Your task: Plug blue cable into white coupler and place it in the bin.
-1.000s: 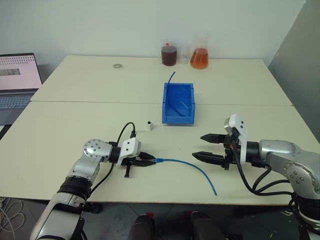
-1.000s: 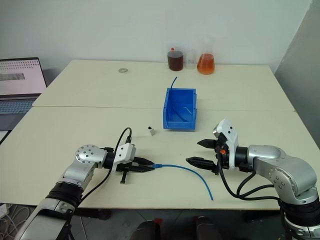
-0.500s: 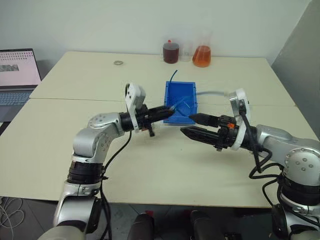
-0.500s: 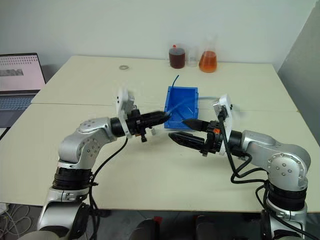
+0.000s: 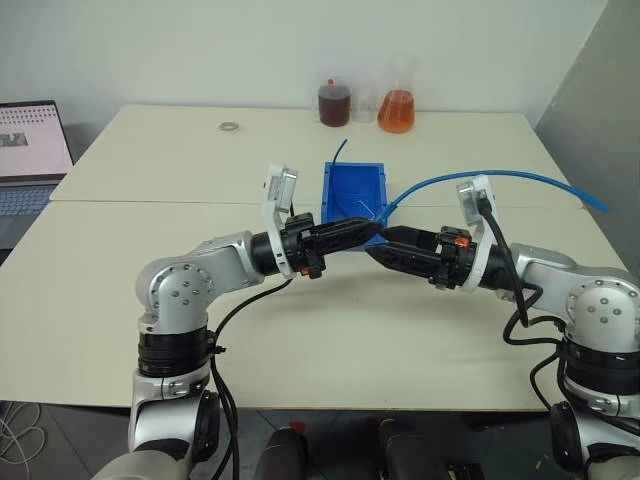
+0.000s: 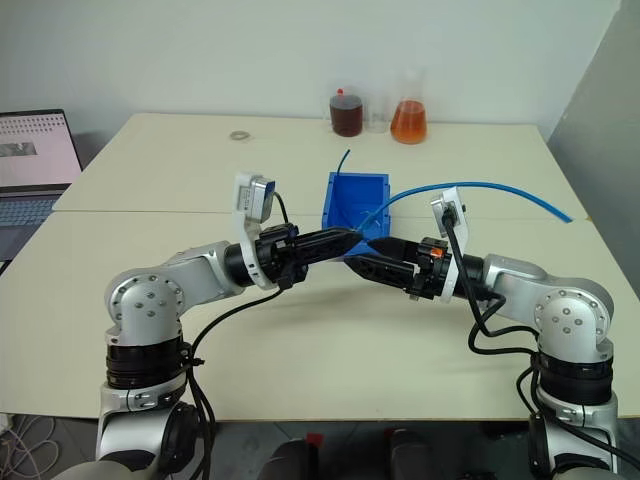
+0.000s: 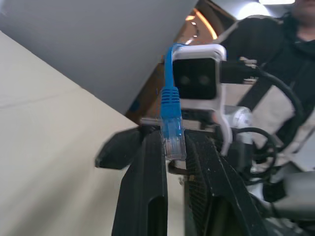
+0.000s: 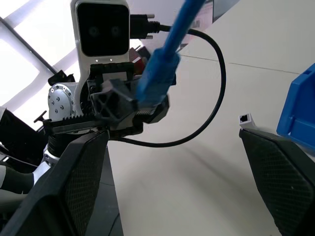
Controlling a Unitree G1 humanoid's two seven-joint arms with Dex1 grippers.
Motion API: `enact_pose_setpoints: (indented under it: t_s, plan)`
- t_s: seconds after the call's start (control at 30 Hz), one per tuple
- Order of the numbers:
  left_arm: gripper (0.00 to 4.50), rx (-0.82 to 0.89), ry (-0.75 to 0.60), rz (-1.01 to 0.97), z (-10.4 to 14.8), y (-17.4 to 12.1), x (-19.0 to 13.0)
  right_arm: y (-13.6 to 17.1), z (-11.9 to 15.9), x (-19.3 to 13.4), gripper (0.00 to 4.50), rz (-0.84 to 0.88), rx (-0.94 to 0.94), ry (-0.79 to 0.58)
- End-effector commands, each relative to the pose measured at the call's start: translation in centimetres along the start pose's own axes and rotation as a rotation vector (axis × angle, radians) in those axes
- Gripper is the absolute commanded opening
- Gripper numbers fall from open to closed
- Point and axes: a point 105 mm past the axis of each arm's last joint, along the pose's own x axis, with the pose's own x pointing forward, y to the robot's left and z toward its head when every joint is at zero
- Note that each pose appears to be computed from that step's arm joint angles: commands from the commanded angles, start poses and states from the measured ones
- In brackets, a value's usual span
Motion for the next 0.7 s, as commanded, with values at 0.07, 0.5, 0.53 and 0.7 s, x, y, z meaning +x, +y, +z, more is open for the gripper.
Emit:
enact_pose_setpoints:
  t_s: [0.07,0.5,0.53,0.7]
  plan:
    - [0.24,-0.009,0.032,-0.04,-0.7,-1.1,-0.6,1.6,2.7,-0.7,4.5,0.091,0.005,-0.078]
    - [0.24,0.004,0.014,-0.061,-0.1,-1.4,0.1,3.8,2.6,0.0,4.5,0.208,0.079,-0.042]
    - [0.24,0.005,0.011,-0.061,0.0,-1.3,0.1,3.8,2.4,0.0,4.5,0.205,0.076,-0.031]
    - [0.24,0.007,0.011,-0.062,0.0,-1.4,0.2,3.0,2.1,0.3,4.5,0.175,0.101,-0.042]
